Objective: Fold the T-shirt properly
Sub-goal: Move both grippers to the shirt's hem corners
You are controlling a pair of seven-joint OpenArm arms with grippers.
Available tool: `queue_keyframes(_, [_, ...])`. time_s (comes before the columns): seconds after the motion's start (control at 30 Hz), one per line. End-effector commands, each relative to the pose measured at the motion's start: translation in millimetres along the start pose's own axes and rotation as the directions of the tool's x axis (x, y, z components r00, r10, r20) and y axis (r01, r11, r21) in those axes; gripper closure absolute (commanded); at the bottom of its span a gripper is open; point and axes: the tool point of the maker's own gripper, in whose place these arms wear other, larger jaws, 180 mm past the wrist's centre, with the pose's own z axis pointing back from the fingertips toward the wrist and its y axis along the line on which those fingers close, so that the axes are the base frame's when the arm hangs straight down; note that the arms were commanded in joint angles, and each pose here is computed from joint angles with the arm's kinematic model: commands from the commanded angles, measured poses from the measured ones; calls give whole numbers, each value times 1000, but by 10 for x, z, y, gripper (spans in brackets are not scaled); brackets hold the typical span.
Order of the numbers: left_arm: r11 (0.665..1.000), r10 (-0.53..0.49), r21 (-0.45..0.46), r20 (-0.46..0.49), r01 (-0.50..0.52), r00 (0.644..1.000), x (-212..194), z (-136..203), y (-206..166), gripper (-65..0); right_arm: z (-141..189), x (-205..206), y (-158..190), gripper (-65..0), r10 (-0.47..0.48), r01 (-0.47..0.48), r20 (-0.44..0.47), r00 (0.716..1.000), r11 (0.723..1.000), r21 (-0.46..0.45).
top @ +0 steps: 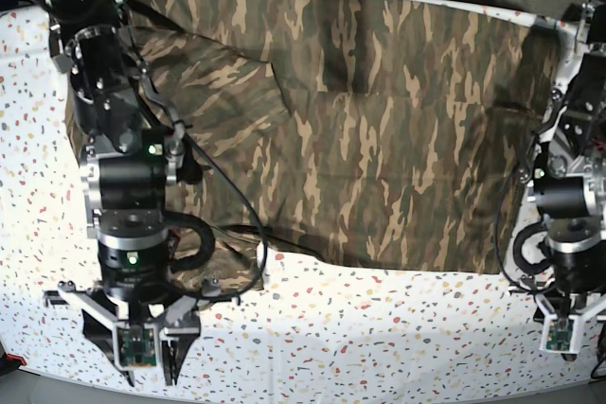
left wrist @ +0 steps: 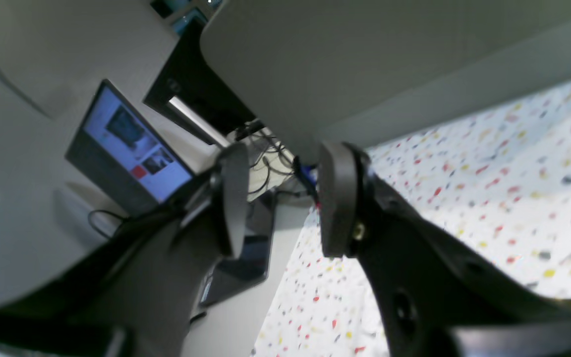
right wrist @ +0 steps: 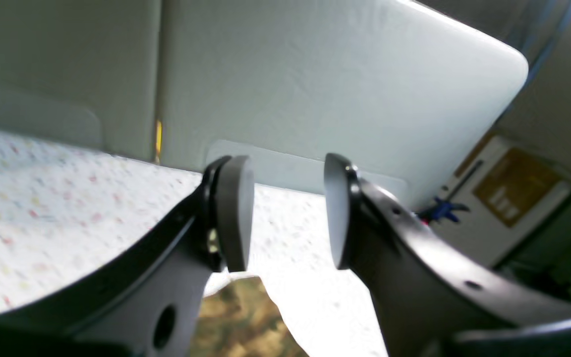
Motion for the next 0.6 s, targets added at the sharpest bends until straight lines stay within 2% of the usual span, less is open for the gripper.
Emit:
queue_keyframes(0.0, [999, 6, 52, 61, -9, 998, 179, -63, 177, -231, -51, 196, -78, -241, -16, 18, 67, 998, 999, -29])
queue_keyframes(0.23, [995, -30, 99, 37, 26, 999, 103, -323, 263, -231, -428, 44, 41, -241, -44, 44, -4, 999, 998, -43])
queue_keyframes(0.4, [997, -16, 81, 4, 16, 1000, -60, -563, 229, -231, -770, -241, 97, -240, -21, 15, -106, 994, 998, -61])
queue_keyframes(0.57, [997, -5, 82, 2, 4, 1000, -141, -777, 254, -230, -996, -373, 36, -240, 13, -25, -145, 989, 996, -82])
